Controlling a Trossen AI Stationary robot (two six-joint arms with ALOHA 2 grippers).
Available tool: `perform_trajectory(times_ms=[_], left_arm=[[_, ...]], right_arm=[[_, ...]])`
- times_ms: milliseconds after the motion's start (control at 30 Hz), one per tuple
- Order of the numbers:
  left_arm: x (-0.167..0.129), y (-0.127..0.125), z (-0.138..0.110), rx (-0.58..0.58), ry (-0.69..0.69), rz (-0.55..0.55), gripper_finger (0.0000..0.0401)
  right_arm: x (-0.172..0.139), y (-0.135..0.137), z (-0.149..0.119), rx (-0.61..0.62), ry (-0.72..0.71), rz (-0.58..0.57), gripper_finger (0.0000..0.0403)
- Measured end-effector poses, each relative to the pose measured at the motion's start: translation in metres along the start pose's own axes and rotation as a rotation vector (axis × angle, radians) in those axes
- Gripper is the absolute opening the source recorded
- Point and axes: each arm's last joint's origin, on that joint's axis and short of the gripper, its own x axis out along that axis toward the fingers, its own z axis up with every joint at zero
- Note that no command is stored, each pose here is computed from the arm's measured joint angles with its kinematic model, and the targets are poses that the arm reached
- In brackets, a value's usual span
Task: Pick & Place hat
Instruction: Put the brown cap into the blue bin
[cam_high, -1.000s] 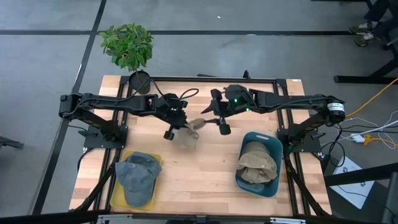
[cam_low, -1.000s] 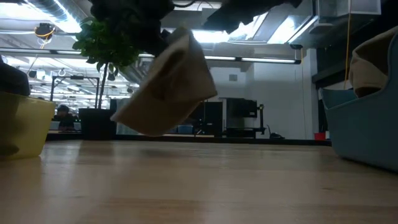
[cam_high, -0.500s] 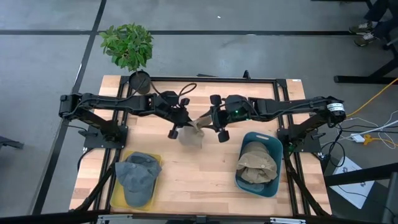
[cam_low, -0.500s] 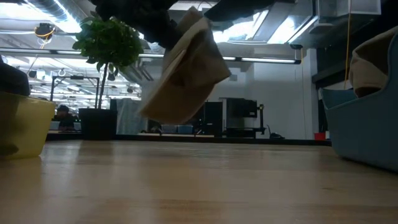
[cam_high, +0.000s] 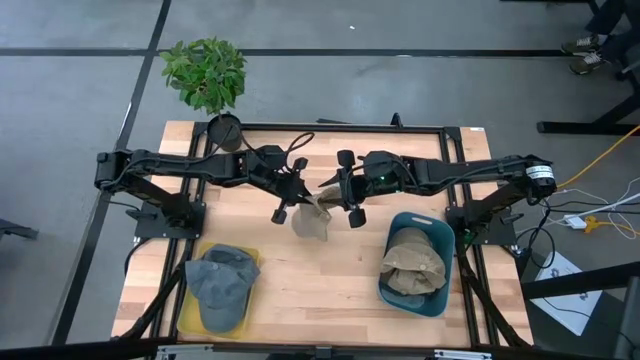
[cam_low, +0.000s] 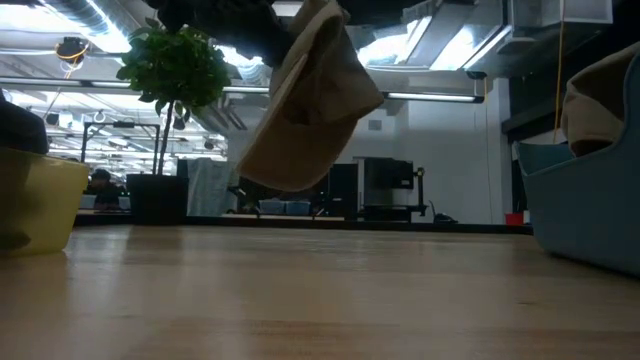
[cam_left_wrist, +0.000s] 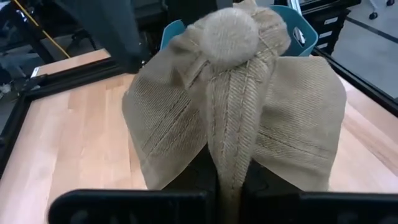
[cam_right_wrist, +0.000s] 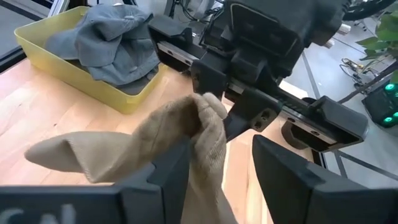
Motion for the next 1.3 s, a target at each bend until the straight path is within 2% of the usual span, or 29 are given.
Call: perform_trajectory(times_ms=[200, 433, 867, 1133, 1300], left_arm=[[0.000, -0.001, 0.000, 0.002, 0.001, -0.004, 0.0011], [0.001, -0.003, 0.002, 0.009, -0.008, 0.002, 0.0015], [0.001, -0.002, 0.002, 0.009, -0.005, 0.017, 0.0063], [0.001, -0.002, 0.002, -0.037, -0.004, 0.021, 0.0129], [0.001, -0.002, 0.002, -0.078, -0.005, 0.022, 0.0151]], right_arm=[[0.000, 0.000, 0.000, 0.003, 0.001, 0.001, 0.0123], [0.000, 0.000, 0.000, 0.003, 0.002, 0.005, 0.0014], [0.000, 0.003, -0.006, 0.041, 0.065, 0.028, 0.0006], [-0.001, 0.002, -0.012, 0.121, 0.156, -0.069, 0.0003], [-0.009, 0.003, -0.016, 0.209, 0.254, -0.158, 0.0003]])
